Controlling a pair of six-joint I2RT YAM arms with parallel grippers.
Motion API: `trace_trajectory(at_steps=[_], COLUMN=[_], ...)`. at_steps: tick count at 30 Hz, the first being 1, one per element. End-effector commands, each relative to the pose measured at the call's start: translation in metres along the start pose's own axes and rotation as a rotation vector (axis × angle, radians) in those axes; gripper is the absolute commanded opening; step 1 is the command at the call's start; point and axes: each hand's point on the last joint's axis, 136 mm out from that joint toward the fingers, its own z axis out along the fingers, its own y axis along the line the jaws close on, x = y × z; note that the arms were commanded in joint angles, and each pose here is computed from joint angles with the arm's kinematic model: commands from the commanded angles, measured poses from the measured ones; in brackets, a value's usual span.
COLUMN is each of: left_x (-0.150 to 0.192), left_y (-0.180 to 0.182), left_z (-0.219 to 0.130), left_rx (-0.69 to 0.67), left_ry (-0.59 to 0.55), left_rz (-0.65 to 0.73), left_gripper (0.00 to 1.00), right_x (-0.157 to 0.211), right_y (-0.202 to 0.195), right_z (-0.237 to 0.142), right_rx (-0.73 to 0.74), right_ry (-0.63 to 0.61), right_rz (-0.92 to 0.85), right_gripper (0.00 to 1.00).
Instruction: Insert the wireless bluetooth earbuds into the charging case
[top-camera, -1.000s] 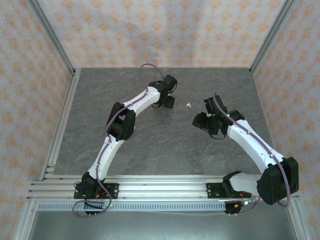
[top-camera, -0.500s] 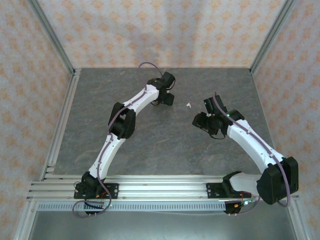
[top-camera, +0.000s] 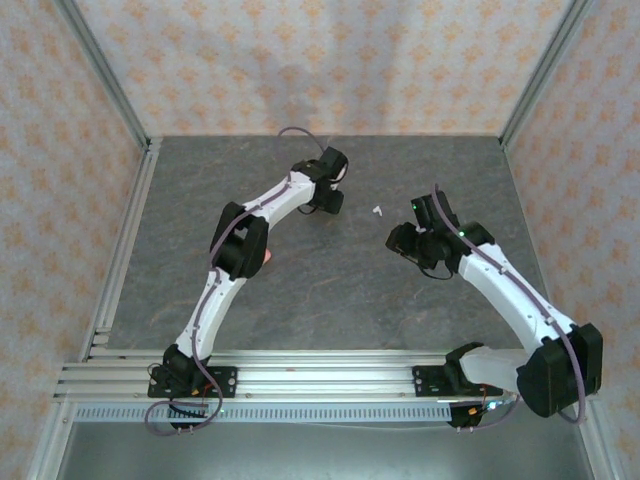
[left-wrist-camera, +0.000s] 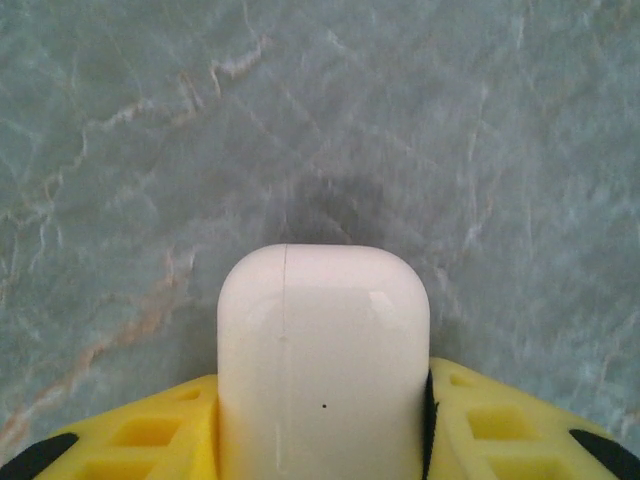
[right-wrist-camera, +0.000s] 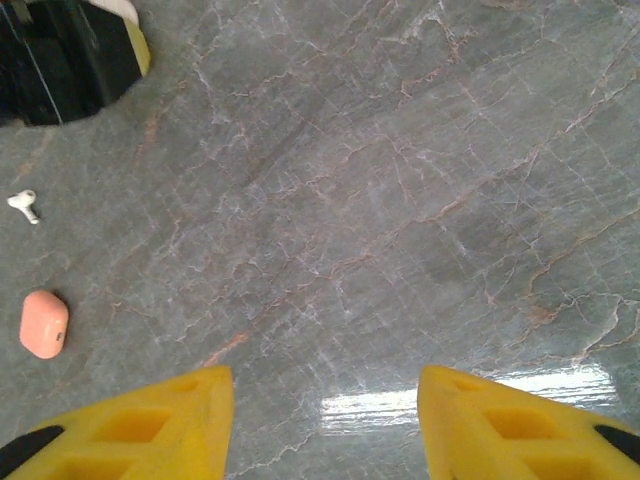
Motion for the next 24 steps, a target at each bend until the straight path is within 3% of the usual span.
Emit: trace_trajectory(at_steps=[1,15,24], left_x=[0.023,0.076,0.119], left_y=[-0.003,-0.042,-0.059], left_z=[-0.015,-0.144,-0.235], left_rx=[0.033,0.368,0.526], left_ry=[0.038,-0.253,-0.426], left_rz=[0.078,0.286,0.478], left_gripper=[0.43,0.39,0.40], right_x=[-0.006,0.009,0.020], right_y=[0.007,0.062,0.131], right_z=[-0.010,-0.025,-0.043], right_rx=[-0.042,-0.323,-0.567], right_ry=[-0.031,0.095,0.238], right_rz=[0.024,-0.034,-0.105], right_gripper=[0.52,0.49,0.48])
